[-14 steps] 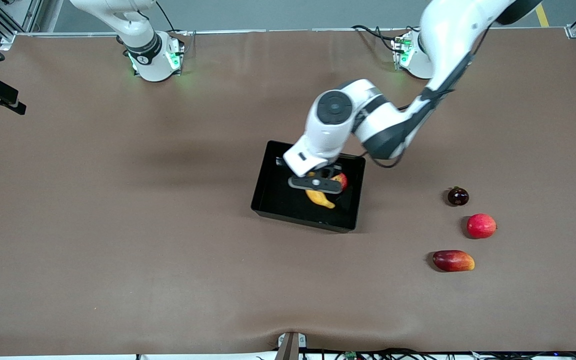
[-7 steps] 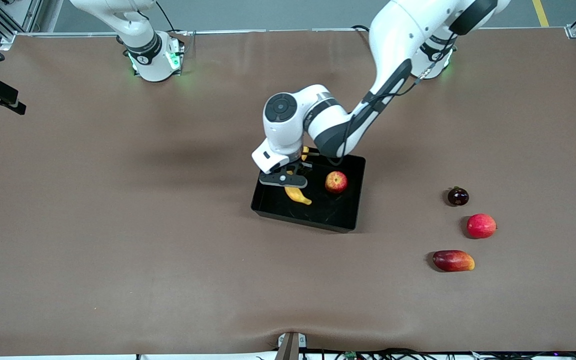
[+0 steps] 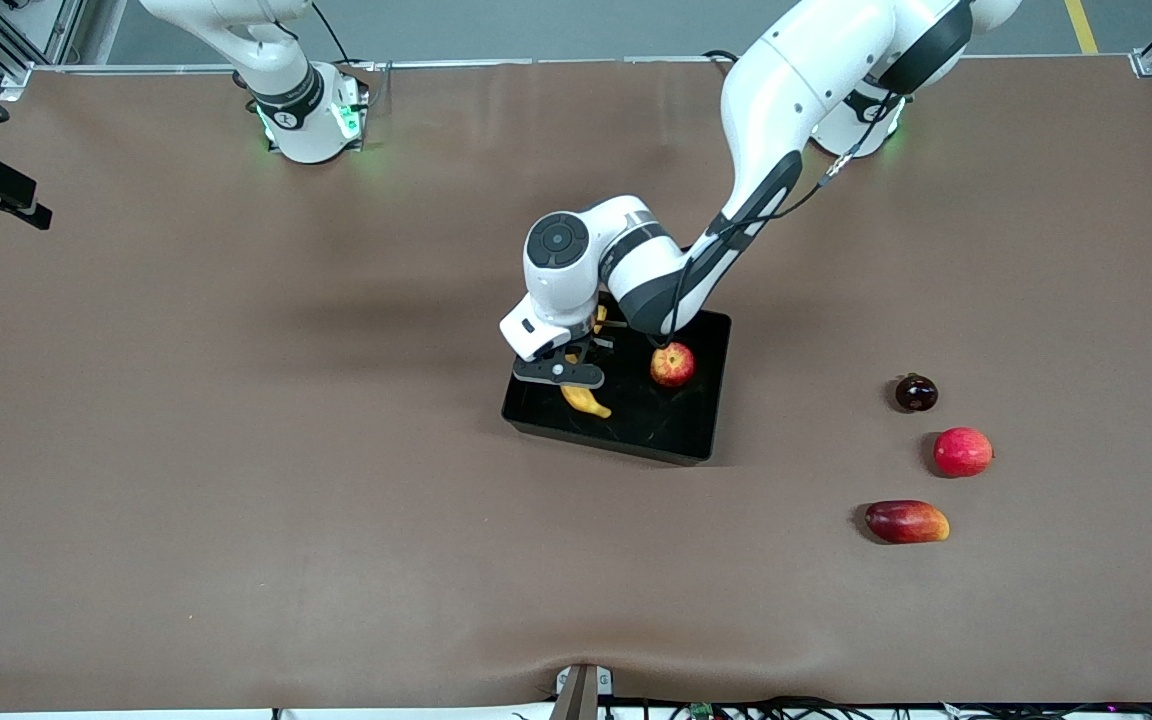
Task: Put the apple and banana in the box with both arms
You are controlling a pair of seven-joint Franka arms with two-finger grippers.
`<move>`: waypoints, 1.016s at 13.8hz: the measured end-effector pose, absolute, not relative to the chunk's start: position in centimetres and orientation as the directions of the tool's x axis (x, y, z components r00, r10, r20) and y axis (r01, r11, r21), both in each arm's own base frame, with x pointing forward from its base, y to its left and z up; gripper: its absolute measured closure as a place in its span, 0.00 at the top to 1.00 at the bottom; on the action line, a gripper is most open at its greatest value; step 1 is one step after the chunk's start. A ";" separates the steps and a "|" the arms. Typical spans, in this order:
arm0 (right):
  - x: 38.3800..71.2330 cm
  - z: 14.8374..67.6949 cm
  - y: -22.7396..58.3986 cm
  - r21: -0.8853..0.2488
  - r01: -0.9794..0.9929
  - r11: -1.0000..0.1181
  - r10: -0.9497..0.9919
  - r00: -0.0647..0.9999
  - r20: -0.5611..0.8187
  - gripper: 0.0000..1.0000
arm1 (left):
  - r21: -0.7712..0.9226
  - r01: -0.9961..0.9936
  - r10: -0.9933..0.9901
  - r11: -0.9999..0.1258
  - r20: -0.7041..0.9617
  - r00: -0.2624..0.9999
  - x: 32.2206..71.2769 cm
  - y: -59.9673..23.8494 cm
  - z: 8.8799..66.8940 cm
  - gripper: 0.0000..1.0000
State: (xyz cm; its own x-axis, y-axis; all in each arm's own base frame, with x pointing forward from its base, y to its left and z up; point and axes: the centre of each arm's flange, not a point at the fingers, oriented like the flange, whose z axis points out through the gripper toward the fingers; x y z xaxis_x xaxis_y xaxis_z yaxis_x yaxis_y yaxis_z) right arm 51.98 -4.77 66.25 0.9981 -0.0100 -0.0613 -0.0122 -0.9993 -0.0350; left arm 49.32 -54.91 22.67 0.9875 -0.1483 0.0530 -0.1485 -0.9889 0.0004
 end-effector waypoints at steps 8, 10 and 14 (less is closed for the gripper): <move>52.0 66.2 -4.9 -0.035 -0.014 -0.999 -0.012 0.998 -0.062 1.00 | -0.016 -0.176 -0.176 -0.984 0.061 0.982 48.7 -55.3 18.7 0.37; 52.0 66.2 -4.9 -0.035 -0.014 -0.999 -0.012 0.998 -0.061 1.00 | -0.019 -0.173 -0.174 -0.985 0.059 0.983 48.8 -55.2 18.5 0.44; 52.0 66.2 -5.0 -0.035 -0.016 -0.999 -0.014 0.998 -0.060 1.00 | -0.011 -0.155 -0.155 -0.988 0.080 0.985 50.0 -54.8 19.6 0.83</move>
State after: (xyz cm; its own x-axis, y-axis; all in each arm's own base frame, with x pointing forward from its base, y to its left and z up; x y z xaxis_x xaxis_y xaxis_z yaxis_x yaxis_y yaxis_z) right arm 52.04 -4.96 66.17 0.9981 -0.0137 -0.0605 -0.0159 -0.9993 -0.0349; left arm 50.04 -54.83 19.65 0.9846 -0.1552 0.0803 -0.1548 -0.9879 -0.0112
